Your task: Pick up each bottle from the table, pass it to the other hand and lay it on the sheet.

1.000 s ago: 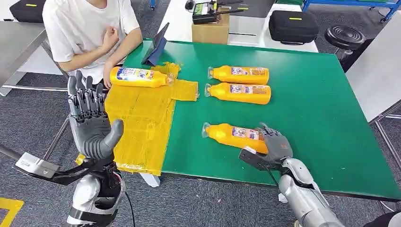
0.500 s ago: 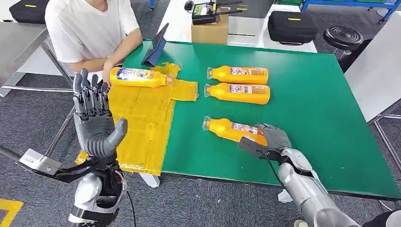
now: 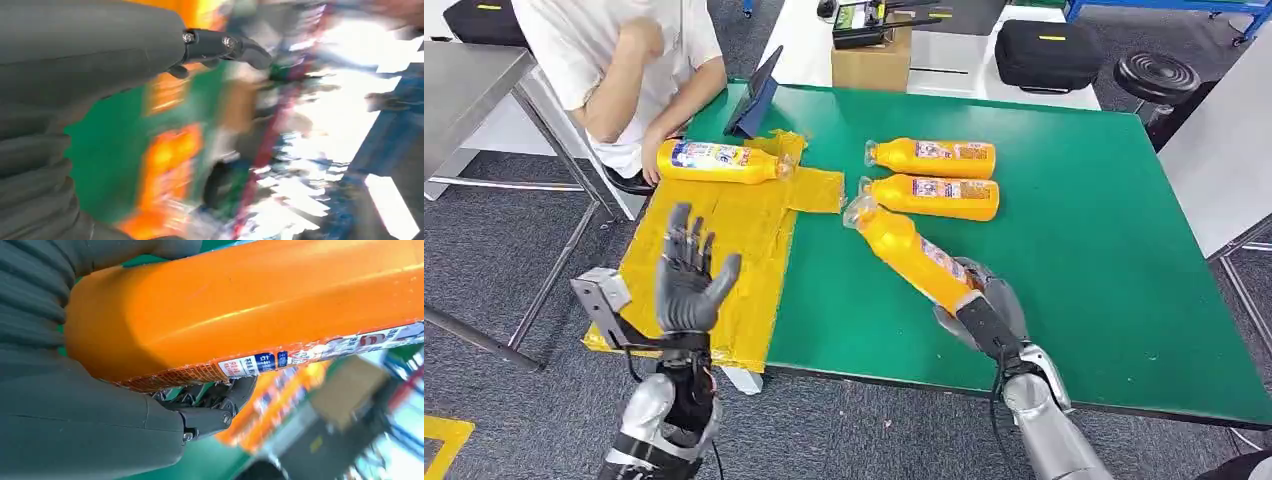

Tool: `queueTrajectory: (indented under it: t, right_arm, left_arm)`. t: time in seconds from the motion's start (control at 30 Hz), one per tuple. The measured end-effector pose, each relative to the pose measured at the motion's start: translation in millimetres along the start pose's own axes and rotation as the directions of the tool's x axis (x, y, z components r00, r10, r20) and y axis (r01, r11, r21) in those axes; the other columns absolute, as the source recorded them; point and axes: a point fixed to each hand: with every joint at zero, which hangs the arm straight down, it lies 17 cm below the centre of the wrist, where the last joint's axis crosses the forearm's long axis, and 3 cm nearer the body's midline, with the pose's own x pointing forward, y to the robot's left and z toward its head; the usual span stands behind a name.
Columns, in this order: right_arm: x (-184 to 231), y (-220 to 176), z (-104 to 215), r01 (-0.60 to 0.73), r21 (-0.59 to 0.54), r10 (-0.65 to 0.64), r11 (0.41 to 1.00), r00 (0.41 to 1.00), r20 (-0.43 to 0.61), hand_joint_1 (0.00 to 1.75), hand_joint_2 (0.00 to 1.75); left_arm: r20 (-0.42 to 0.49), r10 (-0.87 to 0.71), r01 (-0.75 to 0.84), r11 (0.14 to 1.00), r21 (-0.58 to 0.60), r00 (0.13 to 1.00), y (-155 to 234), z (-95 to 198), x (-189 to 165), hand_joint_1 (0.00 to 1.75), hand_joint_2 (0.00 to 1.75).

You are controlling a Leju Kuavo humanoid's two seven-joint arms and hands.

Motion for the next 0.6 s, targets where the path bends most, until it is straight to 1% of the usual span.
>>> queueTrajectory:
  t: [0.07, 0.17, 0.43, 0.5, 0.53, 0.6]
  right_arm:
    - [6.7, -4.7, 4.2, 0.016, -0.024, -0.016, 1.0, 1.0, 0.015, 1.75, 1.75]
    - [12.2, -11.3, 7.4, 0.025, -0.048, -0.024, 0.999, 0.999, 0.029, 1.75, 1.75]
    - [19.8, -19.6, 9.2, 0.037, -0.078, -0.033, 0.996, 0.998, 0.048, 1.75, 1.75]
    - [25.2, -27.0, 11.5, 0.054, -0.117, -0.046, 0.992, 0.996, 0.075, 1.75, 1.75]
    - [31.4, -34.5, 12.9, 0.067, -0.154, -0.052, 0.986, 0.994, 0.098, 1.75, 1.75]
    - [45.1, -50.6, 15.8, 0.09, -0.228, -0.058, 0.97, 0.988, 0.141, 1.75, 1.75]
  left_arm:
    - [-0.059, 0.012, -0.012, 1.0, 0.002, 0.998, -0.9, 10.0, -22.6, 0.0, 1.75]
    - [-0.099, 0.014, -0.013, 1.0, 0.005, 0.995, -0.4, 15.6, -37.0, 0.0, 1.75]
    - [-0.144, 0.008, -0.006, 1.0, 0.008, 0.99, 0.8, 20.9, -52.5, 0.0, 1.75]
    - [-0.207, 0.035, -0.037, 0.999, -0.006, 0.978, -3.9, 26.8, -65.0, 0.0, 1.75]
    - [-0.244, 0.051, -0.059, 0.998, -0.024, 0.968, -9.9, 34.8, -74.5, 0.0, 1.75]
    - [-0.277, 0.042, -0.065, 0.995, -0.075, 0.96, -24.0, 53.3, -89.0, 0.0, 1.75]
